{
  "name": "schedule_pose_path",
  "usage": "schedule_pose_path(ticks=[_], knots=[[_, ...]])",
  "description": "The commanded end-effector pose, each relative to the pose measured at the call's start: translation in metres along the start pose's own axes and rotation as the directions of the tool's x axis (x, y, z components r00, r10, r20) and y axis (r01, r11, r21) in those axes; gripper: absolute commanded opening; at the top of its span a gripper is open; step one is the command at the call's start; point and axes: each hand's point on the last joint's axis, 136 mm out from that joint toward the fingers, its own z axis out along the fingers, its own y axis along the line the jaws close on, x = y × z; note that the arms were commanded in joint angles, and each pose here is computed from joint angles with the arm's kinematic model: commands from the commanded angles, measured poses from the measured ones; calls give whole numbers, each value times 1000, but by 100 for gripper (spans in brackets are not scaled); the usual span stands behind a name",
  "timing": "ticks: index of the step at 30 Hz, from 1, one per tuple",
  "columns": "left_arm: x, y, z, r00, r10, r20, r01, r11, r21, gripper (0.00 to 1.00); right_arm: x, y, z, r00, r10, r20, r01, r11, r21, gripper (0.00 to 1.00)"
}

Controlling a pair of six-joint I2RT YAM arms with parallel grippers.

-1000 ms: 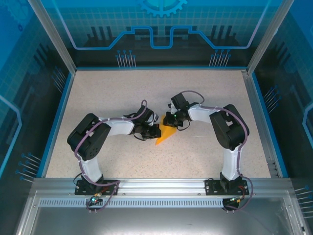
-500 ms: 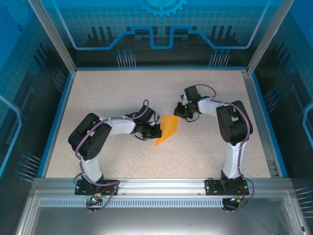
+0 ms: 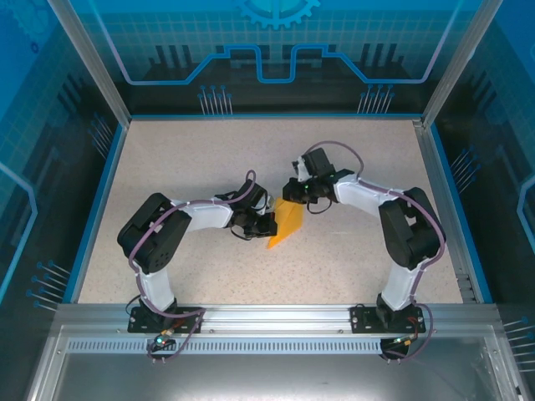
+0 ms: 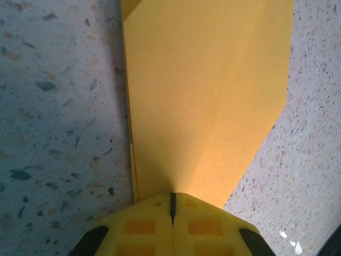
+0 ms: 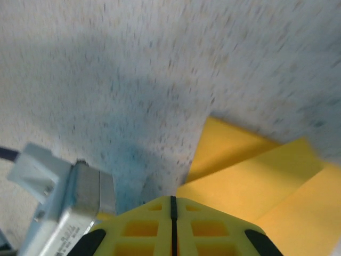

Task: Fold a paper plane with a square sheet of paper (pick it up from the middle)
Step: Fourth fold the wing at the center of the table.

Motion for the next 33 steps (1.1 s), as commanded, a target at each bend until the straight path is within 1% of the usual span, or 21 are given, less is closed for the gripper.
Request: schedule_pose_path(ticks=[1, 3, 6, 11, 14, 18, 22, 24, 27, 30, 33], knots=[[43, 38, 14, 988, -62, -143, 41, 989, -143, 0, 24, -3, 20, 997, 10, -81, -13, 999, -35, 8], [43, 38, 14, 988, -62, -144, 41, 989, -143, 0, 29, -3, 27, 994, 15, -108, -20, 998, -53, 8], [43, 38, 15, 987, -62, -146, 41, 989, -145, 0, 32, -11, 37, 991, 21, -131, -27, 999, -44, 8], [44, 40, 15, 987, -68, -148, 45, 988, -149, 0, 24, -35, 43, 990, 60, -126, -62, 998, -9, 8], [47, 41, 15, 986, -70, -153, 47, 987, -153, 0, 12, -56, 42, 989, 100, -110, -98, 995, 27, 8], [48, 43, 15, 985, -73, -154, 49, 987, -153, 0, -10, -81, 35, 986, 153, -58, -150, 987, 55, 8], [49, 43, 15, 985, -74, -153, 50, 987, -151, 0, -34, -94, 27, 986, 167, -15, -165, 983, 79, 8], [48, 42, 15, 986, -72, -152, 49, 988, -148, 0, -46, -93, 19, 989, 150, 9, -151, 984, 91, 7], [46, 41, 15, 987, -70, -148, 48, 988, -146, 0, -55, -77, 2, 992, 119, 41, -121, 990, 70, 8], [43, 38, 14, 988, -66, -140, 46, 989, -140, 0, -48, -56, -14, 994, 91, 62, -94, 995, 41, 8], [40, 35, 14, 989, -63, -134, 45, 990, -132, 0, -29, -38, -23, 995, 75, 60, -76, 997, 8, 8]])
